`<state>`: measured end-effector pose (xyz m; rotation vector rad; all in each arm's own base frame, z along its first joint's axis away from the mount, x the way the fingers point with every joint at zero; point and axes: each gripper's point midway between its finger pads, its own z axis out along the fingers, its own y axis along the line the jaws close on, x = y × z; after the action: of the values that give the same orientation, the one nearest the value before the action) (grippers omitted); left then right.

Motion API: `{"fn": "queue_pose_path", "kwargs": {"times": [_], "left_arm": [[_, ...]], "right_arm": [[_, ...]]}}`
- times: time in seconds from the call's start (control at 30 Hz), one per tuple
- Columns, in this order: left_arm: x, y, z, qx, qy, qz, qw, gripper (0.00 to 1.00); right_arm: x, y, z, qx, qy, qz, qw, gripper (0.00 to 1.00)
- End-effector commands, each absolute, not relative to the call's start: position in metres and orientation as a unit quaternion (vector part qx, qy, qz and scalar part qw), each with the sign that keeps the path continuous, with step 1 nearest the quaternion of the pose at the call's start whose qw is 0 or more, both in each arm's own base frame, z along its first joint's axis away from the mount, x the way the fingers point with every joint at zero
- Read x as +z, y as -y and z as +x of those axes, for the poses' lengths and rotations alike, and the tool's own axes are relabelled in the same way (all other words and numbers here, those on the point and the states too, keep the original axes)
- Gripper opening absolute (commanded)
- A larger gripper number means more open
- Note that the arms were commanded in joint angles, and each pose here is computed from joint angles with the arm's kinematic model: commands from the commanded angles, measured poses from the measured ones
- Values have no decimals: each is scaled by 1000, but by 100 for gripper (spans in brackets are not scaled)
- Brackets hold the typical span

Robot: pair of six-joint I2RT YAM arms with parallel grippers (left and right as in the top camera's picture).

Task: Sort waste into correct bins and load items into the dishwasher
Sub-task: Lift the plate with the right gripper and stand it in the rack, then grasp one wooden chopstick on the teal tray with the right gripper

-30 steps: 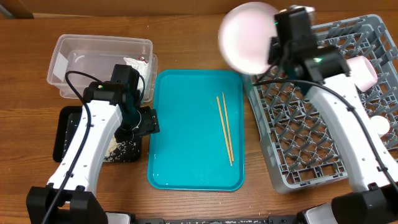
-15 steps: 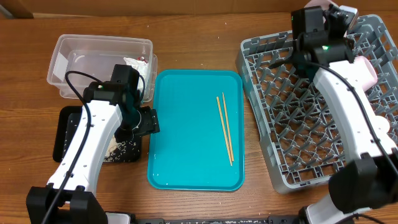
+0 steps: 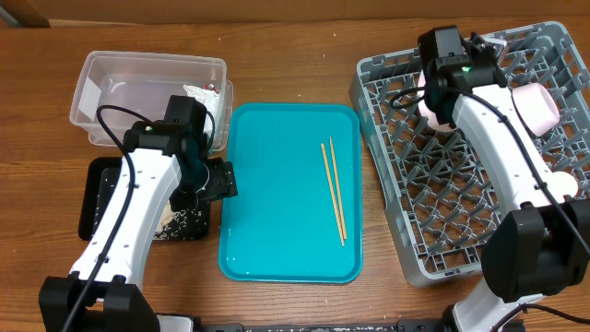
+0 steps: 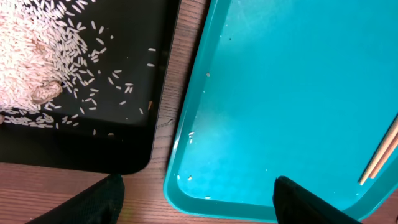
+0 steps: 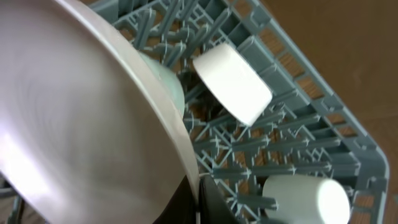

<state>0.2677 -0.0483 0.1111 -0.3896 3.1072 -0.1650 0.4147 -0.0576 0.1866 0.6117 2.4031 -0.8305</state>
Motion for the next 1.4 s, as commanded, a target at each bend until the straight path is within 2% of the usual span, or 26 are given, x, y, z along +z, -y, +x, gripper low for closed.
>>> {"fn": "queue_pose_path", "kwargs": {"times": [0.0, 0.07, 0.23, 0.37, 0.5, 0.6, 0.97, 1.13, 1.37], "left_arm": [[111, 48, 266, -49, -991, -121, 5, 78], [111, 48, 266, -49, -991, -120, 5, 79], [111, 48, 266, -49, -991, -120, 5, 79], [111, 48, 268, -50, -991, -121, 7, 79], [111, 48, 269, -51, -991, -120, 11, 79], [111, 48, 269, -51, -991, -120, 11, 79], [111, 48, 270, -51, -991, -120, 12, 80], [112, 49, 270, -51, -991, -119, 12, 81], [112, 49, 270, -51, -991, -119, 12, 82]], "right_arm": [[174, 47, 409, -273, -905, 225, 237, 28], [177, 44, 405, -265, -909, 224, 230, 34], [210, 33, 402, -210, -912, 234, 263, 39], [233, -8, 398, -68, -934, 215, 276, 40], [243, -67, 388, 90, -956, 129, 249, 40], [238, -103, 378, 159, -961, 67, 216, 41], [140, -202, 327, 156, -982, -73, 77, 41], [87, -229, 314, 142, -984, -107, 33, 40], [36, -243, 307, 127, -984, -124, -1, 40]]}}
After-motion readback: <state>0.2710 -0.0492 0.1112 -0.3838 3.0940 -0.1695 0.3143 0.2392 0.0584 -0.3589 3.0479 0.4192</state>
